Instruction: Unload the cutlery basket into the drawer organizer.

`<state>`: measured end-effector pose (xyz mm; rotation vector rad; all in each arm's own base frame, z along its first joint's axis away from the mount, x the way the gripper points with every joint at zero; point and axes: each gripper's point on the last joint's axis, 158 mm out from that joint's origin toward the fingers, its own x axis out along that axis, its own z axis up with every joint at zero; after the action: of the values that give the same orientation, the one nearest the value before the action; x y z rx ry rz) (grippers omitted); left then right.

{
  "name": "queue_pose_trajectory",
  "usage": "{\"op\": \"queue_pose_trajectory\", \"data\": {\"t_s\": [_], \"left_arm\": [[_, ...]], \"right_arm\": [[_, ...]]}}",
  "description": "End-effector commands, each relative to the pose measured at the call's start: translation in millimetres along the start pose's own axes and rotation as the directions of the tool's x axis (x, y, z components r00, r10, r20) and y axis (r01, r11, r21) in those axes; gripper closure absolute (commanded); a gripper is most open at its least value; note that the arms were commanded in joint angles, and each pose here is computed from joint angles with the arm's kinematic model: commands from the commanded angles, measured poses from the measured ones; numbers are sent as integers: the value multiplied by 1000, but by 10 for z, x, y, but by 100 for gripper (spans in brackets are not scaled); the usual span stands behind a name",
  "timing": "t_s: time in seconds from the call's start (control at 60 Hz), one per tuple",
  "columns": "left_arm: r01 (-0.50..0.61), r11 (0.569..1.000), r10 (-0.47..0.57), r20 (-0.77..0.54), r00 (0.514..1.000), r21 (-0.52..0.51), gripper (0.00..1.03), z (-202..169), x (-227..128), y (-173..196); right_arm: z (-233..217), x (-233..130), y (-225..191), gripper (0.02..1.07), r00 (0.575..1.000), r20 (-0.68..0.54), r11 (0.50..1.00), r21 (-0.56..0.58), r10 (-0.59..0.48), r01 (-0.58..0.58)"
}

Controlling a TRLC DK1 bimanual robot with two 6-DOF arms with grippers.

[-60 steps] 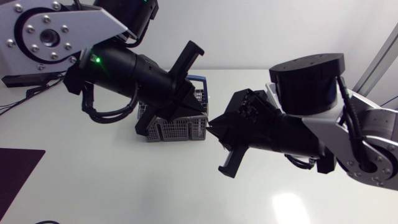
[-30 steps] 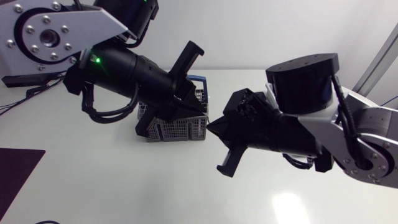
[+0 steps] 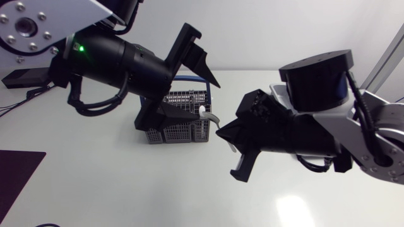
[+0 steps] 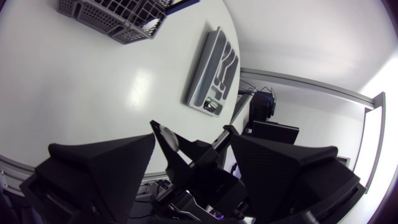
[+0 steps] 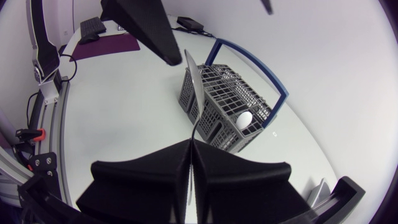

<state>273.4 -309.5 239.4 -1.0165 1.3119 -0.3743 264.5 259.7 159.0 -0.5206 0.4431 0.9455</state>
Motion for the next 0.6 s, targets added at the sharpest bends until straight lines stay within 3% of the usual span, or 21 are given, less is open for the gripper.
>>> {"op": "queue_pose_trajectory", "data": {"t_s": [0.0, 0.183, 0.583], "left_arm": [[-11, 999, 11, 8, 1000, 33, 5, 15, -132, -47], [-163, 982, 160, 38, 986, 97, 5, 103, -151, 269], [-340, 919, 312, 160, 936, 198, 5, 614, 36, 651]], "right_arm": [[35, -126, -86, 101, 1000, 19, 1000, 11, -17, 17], [-173, -264, -241, 101, 1000, -14, 999, 37, -14, 14], [-891, -586, -488, 101, 986, -168, 999, -27, 14, -19]]}}
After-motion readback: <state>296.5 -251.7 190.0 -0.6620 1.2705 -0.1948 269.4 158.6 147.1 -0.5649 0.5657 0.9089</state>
